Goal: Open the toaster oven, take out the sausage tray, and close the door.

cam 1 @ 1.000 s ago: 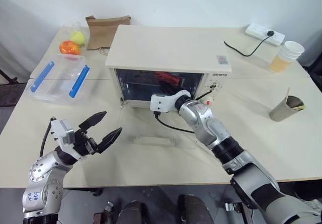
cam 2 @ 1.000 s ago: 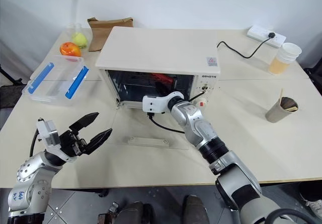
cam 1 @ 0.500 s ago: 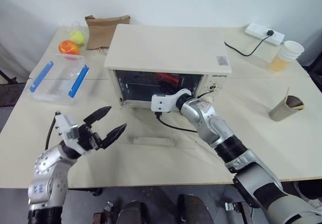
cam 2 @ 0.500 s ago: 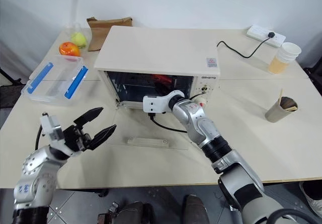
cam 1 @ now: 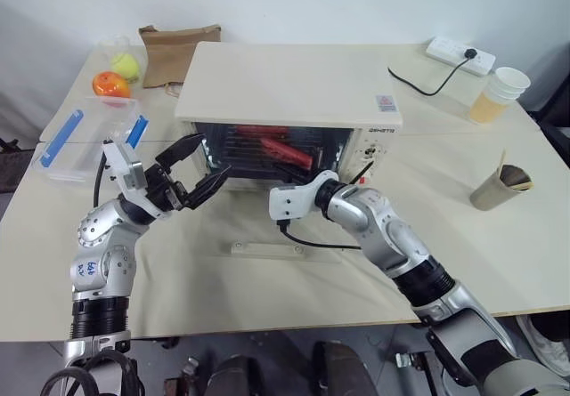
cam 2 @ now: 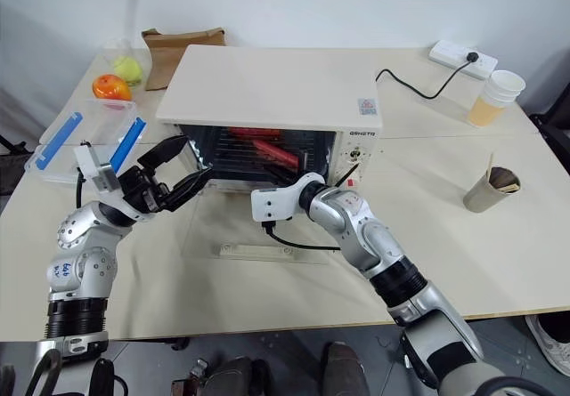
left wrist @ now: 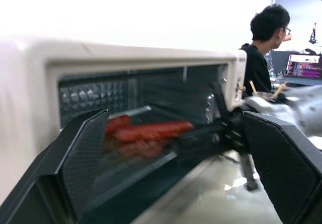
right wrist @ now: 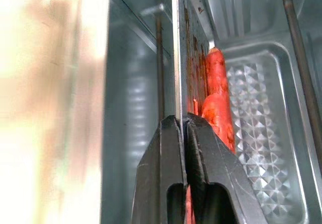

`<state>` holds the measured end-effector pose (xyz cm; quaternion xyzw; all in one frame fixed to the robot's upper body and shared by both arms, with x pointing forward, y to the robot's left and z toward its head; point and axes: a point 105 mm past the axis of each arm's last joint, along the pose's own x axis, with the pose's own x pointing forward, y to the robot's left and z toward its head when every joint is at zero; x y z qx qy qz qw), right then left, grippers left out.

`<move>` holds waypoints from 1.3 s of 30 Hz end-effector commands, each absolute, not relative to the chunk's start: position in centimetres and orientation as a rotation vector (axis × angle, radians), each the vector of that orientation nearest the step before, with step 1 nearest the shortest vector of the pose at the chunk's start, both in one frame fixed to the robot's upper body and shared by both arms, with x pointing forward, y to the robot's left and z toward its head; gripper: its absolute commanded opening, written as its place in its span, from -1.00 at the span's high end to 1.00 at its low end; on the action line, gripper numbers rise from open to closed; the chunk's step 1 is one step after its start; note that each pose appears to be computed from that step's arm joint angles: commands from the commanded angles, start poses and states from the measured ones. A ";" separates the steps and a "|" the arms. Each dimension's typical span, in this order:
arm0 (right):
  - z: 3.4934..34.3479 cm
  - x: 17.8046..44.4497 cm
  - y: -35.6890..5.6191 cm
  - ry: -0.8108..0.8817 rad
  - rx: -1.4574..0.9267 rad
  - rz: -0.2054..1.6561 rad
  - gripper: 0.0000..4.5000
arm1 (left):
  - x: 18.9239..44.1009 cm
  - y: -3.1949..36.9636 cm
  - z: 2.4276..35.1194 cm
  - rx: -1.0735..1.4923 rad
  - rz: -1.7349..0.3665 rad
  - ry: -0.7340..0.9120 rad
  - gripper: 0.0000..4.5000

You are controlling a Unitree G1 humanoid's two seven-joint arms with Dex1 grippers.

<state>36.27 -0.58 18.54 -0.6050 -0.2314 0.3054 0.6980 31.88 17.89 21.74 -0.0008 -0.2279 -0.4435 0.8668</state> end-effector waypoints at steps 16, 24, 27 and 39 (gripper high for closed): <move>19.4 30.3 -4.1 -0.617 -1.319 0.788 0.98 | 31.0 19.5 19.6 -0.036 -0.889 -0.346 -1.00; 18.3 27.9 -5.7 -0.623 -1.350 0.809 0.98 | 29.5 18.9 18.3 -0.075 -0.905 -0.267 -1.00; 17.6 27.0 -6.5 -0.614 -1.362 0.821 0.98 | 29.2 18.1 18.1 -0.099 -0.926 -0.242 -1.00; 18.5 28.3 -6.6 -0.625 -1.366 0.776 0.98 | 29.1 15.7 19.1 -0.132 -1.058 -0.267 -1.00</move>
